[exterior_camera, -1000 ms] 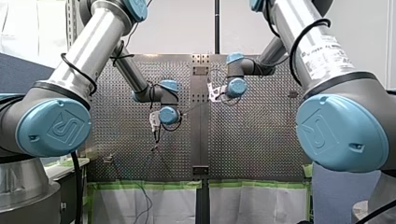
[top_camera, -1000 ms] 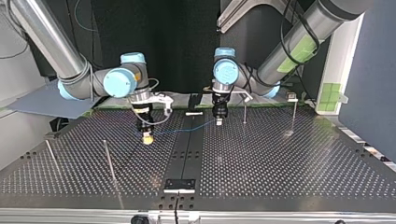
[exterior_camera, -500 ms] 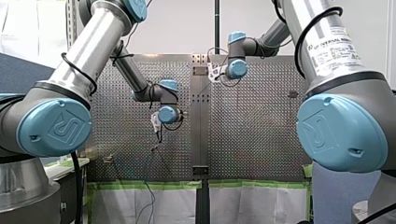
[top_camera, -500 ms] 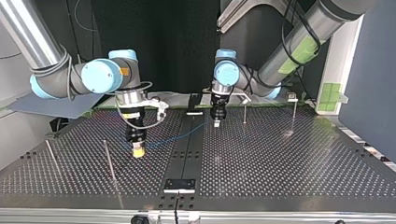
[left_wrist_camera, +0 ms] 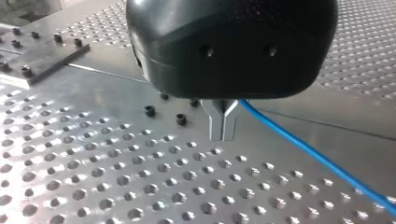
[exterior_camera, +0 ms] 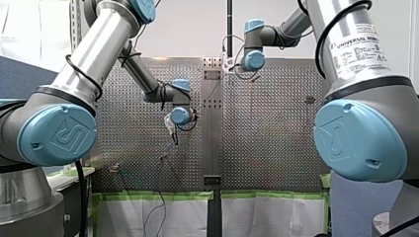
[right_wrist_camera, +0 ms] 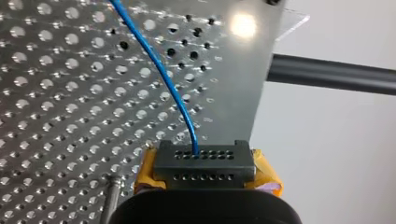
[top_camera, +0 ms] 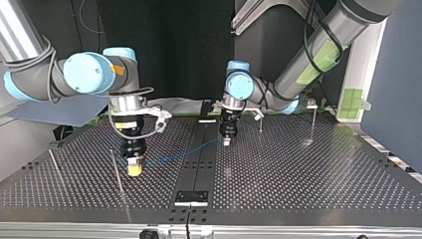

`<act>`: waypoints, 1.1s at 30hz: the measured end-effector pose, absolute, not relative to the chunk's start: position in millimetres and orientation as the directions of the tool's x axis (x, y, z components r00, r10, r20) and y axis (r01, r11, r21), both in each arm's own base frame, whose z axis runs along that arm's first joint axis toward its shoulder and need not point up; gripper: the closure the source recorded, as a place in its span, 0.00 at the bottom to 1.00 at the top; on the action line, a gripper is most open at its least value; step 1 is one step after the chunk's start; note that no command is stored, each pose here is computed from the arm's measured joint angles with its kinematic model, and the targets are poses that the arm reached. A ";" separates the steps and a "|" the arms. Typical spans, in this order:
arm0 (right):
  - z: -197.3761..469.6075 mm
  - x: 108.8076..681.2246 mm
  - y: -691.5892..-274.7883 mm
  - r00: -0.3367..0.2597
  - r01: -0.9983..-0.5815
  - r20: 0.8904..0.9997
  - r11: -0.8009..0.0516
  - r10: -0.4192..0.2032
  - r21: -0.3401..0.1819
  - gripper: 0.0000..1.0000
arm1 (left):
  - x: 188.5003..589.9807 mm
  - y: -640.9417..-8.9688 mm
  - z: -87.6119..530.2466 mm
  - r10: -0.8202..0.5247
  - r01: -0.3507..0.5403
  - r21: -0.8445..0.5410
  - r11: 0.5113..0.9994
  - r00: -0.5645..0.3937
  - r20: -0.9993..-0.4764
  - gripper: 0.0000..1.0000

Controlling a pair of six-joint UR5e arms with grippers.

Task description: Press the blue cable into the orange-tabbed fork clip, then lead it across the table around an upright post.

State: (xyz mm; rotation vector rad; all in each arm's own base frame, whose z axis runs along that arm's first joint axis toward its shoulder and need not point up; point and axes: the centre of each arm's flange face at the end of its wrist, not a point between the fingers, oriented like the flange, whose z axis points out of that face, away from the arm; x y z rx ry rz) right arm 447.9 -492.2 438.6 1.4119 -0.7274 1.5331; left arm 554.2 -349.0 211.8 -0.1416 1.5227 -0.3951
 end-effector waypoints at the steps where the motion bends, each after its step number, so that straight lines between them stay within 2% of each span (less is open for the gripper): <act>1: 439.9 446.9 -491.9 0.053 -0.895 0.974 -0.422 0.222 0.145 1.00 | 556.7 -349.3 214.8 -0.345 0.166 -0.339 0.926 0.003 -0.939 0.98; 10: 448.0 438.8 -491.7 0.015 -0.901 0.976 -0.420 0.216 0.107 1.00 | 569.0 -355.0 233.3 -0.392 0.205 -0.381 0.902 0.017 -0.920 0.98; 33: 464.7 405.4 -504.6 -0.033 -0.928 0.977 -0.370 0.213 0.049 1.00 | 584.4 -397.6 301.3 -0.459 0.294 -0.427 0.855 0.045 -0.887 0.98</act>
